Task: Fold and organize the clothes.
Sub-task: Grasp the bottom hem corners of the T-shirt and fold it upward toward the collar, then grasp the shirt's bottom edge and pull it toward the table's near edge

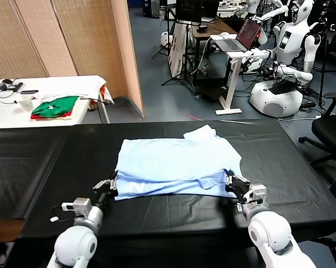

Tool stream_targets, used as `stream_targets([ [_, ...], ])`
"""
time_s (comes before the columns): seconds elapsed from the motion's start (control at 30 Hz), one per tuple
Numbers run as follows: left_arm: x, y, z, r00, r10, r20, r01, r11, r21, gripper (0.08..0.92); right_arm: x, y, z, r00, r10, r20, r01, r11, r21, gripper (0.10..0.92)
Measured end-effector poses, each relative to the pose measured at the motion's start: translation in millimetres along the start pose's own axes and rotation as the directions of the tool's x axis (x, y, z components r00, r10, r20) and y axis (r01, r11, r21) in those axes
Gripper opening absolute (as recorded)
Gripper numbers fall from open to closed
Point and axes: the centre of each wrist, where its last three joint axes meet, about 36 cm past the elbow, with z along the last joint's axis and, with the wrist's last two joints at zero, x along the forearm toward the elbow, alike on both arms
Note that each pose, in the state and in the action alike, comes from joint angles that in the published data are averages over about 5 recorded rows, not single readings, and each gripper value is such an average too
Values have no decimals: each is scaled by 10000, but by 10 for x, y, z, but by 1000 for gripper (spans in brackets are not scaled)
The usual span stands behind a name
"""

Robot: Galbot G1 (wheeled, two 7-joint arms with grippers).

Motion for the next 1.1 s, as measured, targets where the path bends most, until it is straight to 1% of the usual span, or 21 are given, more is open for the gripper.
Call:
stream_targets([
  [0.1,-75,1,-4,10000,35,21,-35,10000,-80,145,101,-22,-21,9998,-65,-172,69,9997,247,484],
  [0.13,-99,0,-5,10000,35,51,-35,10000,-92,157,145,-28,-25,9998,-60,-206,67,9995,305,560],
  [0.17,-120,0,-6,10000,30,83,-29,10000,-95,169,193,-35,-26,9997,-45,-226,53,9994,336,616],
  [0.2,-136,-2,-8,9999,24,115,-23,10000,-91,200,244,-43,-25,9997,-23,-231,31,9994,345,673],
  [0.23,-146,-4,-8,9999,13,137,-12,10000,-83,250,300,-53,-23,9998,1,-223,7,9994,333,743],
  [0.27,-149,-5,-8,9999,-2,143,3,10000,-74,300,356,-66,-19,9998,31,-213,-25,9995,304,794],
  [0.3,-147,-4,-9,9999,-18,133,19,10000,-70,356,412,-82,-13,9998,61,-209,-56,9997,258,830],
  [0.33,-139,-1,-9,9999,-36,117,37,10000,-74,432,466,-102,-5,9997,93,-214,-89,9998,200,869],
  [0.37,-126,6,-9,9999,-62,92,63,9999,-84,489,517,-126,5,9996,132,-233,-128,9998,137,888],
  [0.4,-108,15,-9,9999,-91,61,92,9999,-96,546,563,-152,17,9995,176,-264,-174,9998,76,895],
  [0.43,-88,26,-7,9999,-122,26,122,9999,-107,621,605,-180,30,9993,222,-303,-222,9998,15,902],
  [0.53,-10,54,4,9997,-217,-97,215,9997,-120,794,710,-273,80,9981,392,-471,-399,9991,-156,906],
  [0.57,19,61,11,9996,-241,-141,240,9996,-119,836,737,-302,98,9976,451,-534,-463,9987,-208,907],
  [0.63,86,70,27,9993,-286,-235,283,9995,-116,888,774,-352,130,9964,558,-644,-578,9979,-297,907],
  [0.73,193,63,53,9986,-312,-424,308,9995,-109,904,790,-397,169,9950,667,-742,-696,9969,-371,907],
  [0.9,370,9,115,9965,-283,-788,278,9996,-72,907,755,-407,204,9945,700,-782,-734,9964,-420,901],
  [1.1,501,-35,231,9928,-282,-1165,285,9996,10,907,713,-397,209,9948,660,-773,-692,9968,-395,847],
])
